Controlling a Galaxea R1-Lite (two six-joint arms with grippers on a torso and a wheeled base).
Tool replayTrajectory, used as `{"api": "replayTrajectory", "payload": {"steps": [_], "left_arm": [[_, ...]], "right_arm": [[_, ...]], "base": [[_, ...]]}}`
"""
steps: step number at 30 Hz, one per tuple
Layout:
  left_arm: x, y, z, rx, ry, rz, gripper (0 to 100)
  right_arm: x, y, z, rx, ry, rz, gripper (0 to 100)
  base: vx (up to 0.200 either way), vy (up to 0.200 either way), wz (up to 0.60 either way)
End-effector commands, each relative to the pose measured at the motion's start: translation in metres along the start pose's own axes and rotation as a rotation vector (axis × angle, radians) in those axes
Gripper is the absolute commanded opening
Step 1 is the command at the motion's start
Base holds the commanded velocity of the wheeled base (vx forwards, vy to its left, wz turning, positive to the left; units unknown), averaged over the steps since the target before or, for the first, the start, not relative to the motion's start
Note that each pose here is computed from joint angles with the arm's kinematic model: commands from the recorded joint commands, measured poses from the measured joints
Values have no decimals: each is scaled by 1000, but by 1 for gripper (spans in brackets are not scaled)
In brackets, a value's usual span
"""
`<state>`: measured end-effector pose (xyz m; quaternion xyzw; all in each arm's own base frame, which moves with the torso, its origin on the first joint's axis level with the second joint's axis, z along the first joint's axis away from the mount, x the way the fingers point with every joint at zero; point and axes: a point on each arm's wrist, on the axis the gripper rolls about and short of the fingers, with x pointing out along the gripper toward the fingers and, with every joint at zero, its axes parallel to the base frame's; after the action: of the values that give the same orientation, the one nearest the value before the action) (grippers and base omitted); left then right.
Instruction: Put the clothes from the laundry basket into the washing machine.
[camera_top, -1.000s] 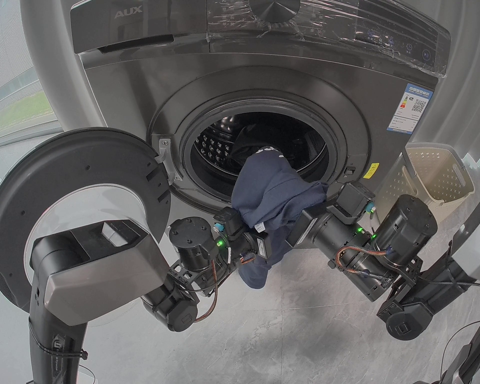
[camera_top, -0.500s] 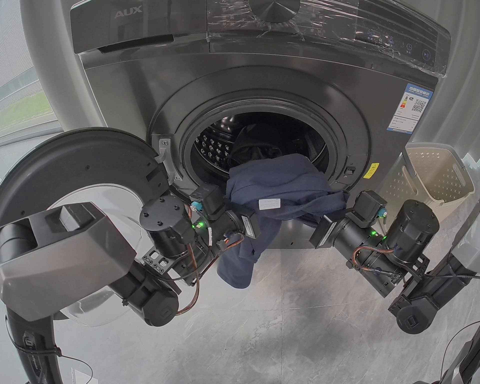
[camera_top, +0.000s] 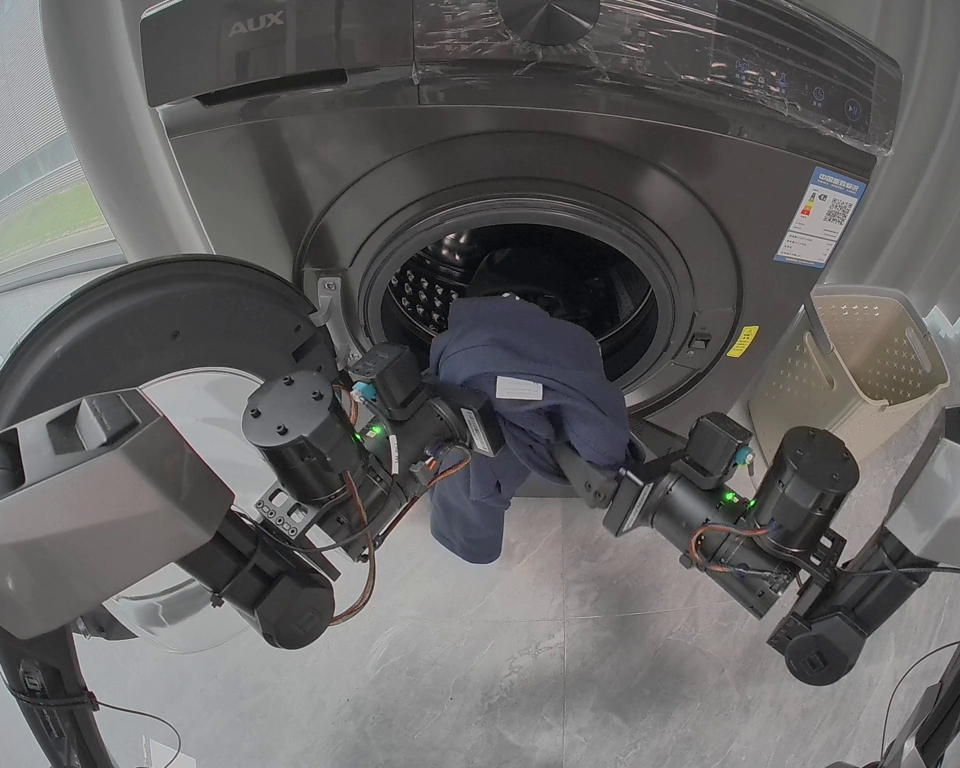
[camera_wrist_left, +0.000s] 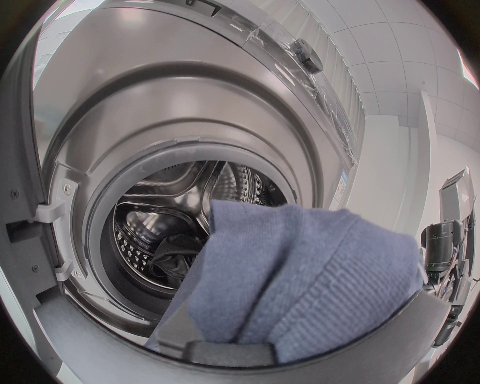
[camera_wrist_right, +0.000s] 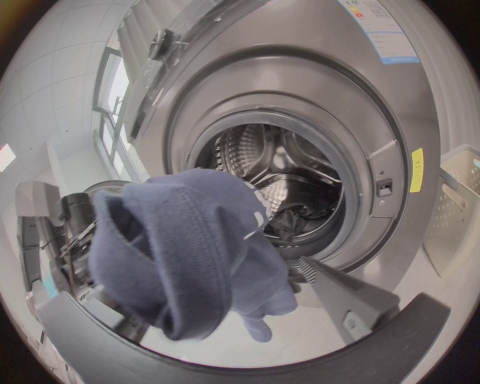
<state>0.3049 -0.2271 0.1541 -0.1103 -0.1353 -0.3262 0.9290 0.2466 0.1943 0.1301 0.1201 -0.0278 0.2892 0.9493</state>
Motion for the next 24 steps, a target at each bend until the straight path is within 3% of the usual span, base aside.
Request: {"api": "replayTrajectory", "payload": {"steps": [1,5,11,18,24], "left_arm": [[-14,-3,23,1,-16,-9,0],[-32,-5,29,2,26,-13,0],[-63,-15,14,-4,138,-35,0],[-100,-16,10,14,241,-33,0],[-110,-16,9,18,270,-32,0]], "right_arm": [[-52,6,16,-75,47,131,100],[-86,3,7,-135,147,221,100],[-114,-8,-18,-141,313,197,100],[-116,-28,-21,-139,339,97,100],[-113,-30,-24,-136,349,86,100]], "base": [[0,0,0],[0,0,0],[0,0,0],[0,0,0],[0,0,0]]}}
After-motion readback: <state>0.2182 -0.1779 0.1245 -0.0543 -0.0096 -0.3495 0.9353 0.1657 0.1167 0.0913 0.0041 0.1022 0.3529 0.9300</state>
